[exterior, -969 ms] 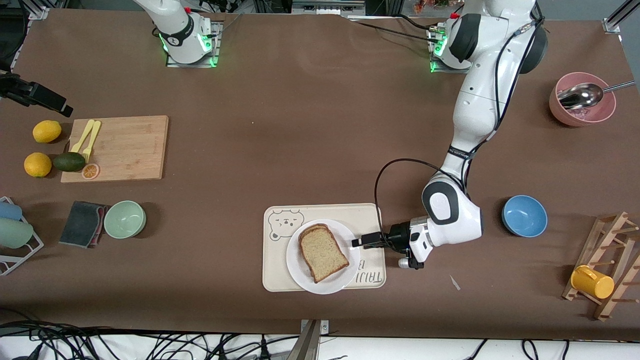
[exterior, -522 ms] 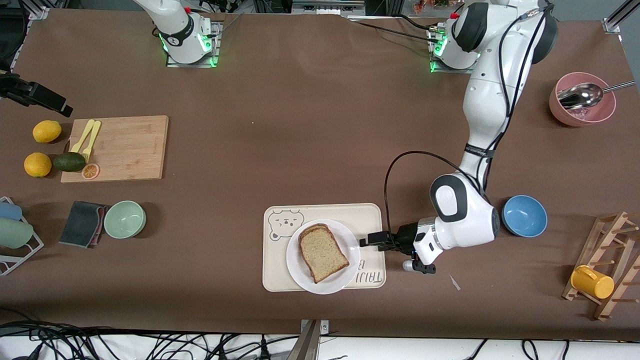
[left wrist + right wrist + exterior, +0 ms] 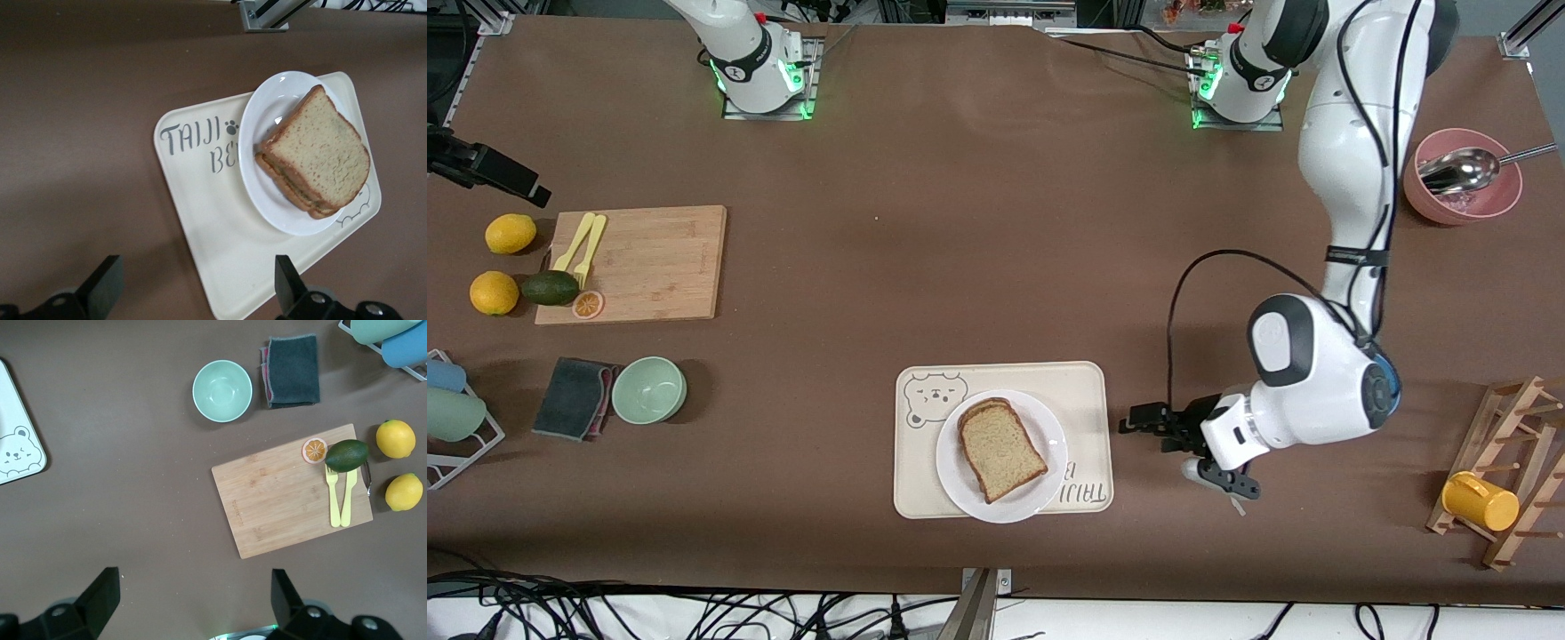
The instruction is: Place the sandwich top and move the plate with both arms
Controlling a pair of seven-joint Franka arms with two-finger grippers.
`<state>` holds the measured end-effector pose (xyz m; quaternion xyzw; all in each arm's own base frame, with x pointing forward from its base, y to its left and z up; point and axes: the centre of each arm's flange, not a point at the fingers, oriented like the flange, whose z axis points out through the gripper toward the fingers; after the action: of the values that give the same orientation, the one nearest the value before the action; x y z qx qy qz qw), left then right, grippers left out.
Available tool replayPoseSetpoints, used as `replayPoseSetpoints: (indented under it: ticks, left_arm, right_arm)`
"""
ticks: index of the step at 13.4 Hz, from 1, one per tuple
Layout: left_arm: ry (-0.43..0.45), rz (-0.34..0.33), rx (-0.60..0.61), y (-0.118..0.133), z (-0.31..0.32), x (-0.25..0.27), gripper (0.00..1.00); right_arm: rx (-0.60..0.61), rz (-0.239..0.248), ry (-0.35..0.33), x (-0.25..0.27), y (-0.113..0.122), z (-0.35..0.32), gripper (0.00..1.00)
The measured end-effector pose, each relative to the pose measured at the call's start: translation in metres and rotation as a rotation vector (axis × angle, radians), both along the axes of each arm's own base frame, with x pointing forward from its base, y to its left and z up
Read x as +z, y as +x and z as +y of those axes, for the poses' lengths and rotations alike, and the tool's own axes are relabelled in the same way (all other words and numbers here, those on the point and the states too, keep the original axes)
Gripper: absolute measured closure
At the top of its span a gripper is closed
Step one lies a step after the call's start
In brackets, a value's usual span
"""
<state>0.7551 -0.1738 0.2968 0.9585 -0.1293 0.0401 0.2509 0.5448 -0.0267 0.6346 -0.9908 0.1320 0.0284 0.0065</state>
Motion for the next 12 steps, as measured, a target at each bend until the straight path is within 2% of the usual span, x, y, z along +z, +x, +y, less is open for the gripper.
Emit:
replayPoseSetpoints:
  ticks: [5, 9, 12]
  left_arm:
    - [0.197, 0.022, -0.065, -0.016, 0.058, 0.097, 0.00]
    - [0.342, 0.043, -0.043, -0.049, 0.081, 0.192, 0.00]
    - [0.402, 0.081, 0.009, -0.081, 0.095, 0.223, 0.00]
  right_arm:
    - [0.003, 0.000, 0.000, 0.001, 0.000, 0.002, 0.00]
    - [0.007, 0.007, 0.001, 0.000, -0.001, 0.004, 0.00]
    - [0.007, 0.009, 0.001, 0.000, -0.001, 0.004, 0.00]
